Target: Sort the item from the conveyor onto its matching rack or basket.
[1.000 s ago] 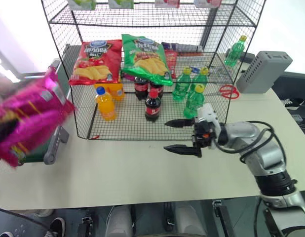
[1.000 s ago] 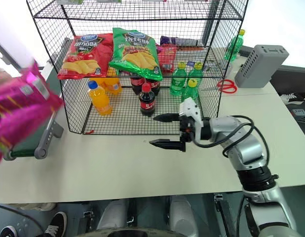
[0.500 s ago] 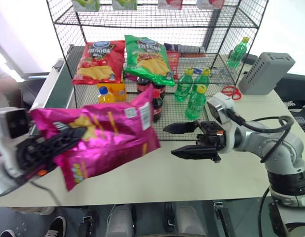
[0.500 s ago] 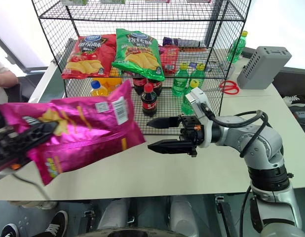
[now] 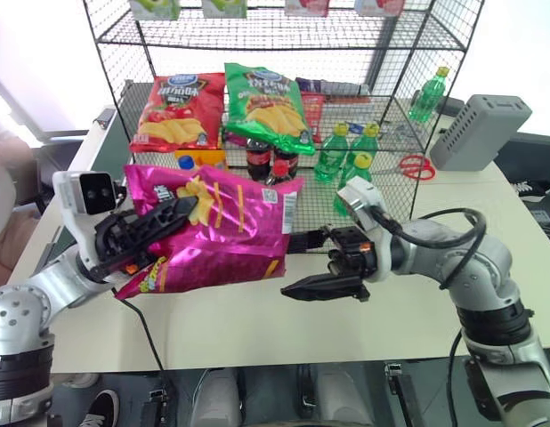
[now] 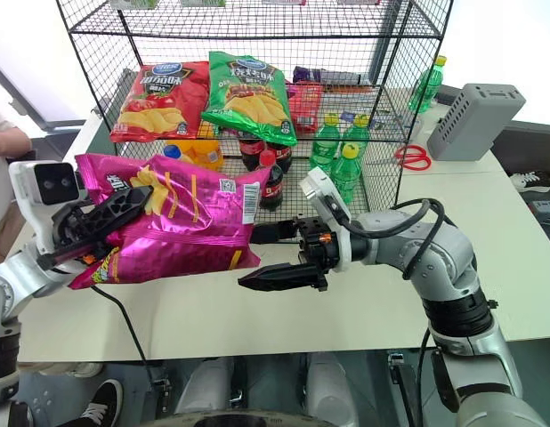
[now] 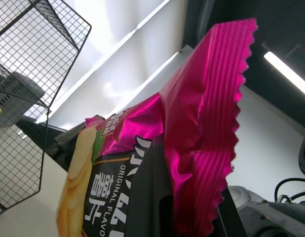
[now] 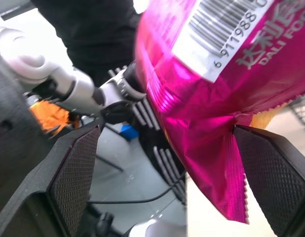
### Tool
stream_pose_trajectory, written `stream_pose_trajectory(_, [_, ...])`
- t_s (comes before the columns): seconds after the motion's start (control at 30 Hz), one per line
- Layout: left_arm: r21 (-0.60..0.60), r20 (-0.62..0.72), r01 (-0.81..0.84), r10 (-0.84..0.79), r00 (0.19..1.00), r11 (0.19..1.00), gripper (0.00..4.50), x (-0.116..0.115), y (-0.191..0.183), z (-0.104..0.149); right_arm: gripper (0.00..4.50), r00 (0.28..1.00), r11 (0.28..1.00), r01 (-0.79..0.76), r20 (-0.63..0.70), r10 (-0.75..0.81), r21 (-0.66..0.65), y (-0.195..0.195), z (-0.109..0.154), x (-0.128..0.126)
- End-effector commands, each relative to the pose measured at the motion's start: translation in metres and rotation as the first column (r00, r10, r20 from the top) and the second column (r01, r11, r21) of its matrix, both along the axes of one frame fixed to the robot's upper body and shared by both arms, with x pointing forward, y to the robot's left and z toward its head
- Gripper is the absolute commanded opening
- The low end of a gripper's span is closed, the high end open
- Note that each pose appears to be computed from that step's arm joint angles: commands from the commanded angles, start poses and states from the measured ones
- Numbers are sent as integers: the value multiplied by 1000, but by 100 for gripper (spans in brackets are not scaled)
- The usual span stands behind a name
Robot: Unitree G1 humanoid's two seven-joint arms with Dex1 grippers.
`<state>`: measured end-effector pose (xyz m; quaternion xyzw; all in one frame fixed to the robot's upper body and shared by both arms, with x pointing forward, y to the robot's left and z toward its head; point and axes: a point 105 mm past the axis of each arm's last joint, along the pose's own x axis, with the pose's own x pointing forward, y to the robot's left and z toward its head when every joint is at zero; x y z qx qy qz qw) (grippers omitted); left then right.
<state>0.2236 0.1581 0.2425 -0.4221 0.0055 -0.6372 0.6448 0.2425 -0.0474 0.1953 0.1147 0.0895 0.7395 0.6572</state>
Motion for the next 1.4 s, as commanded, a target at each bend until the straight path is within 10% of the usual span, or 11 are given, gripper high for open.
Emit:
stream_pose_trajectory(0.03, [-40,56,50,-48,997,998,8,-12,-2,22,450,999,999,44,7,-44,16,-2,-8,6])
stream_pose_trajectory(0.4, [-81,60,65,-60,996,995,8,-12,3,24,450,996,978,0,-88,18,208,-8,21,1])
stream_pose_trajectory(0.9, [-67,0,-5,5,1000,998,8,2,-1,19,450,981,987,-133,-130,145,94,-12,20,-29])
stream_pose_trajectory(1.2, [-18,-16,-23,23,1000,1000,0,-1,0,11,33,986,991,-79,-135,93,108,-11,20,-18])
stream_pose_trajectory(1.4, [21,-27,-100,100,995,995,0,8,8,4,5,992,995,-35,-114,46,92,-15,14,-13])
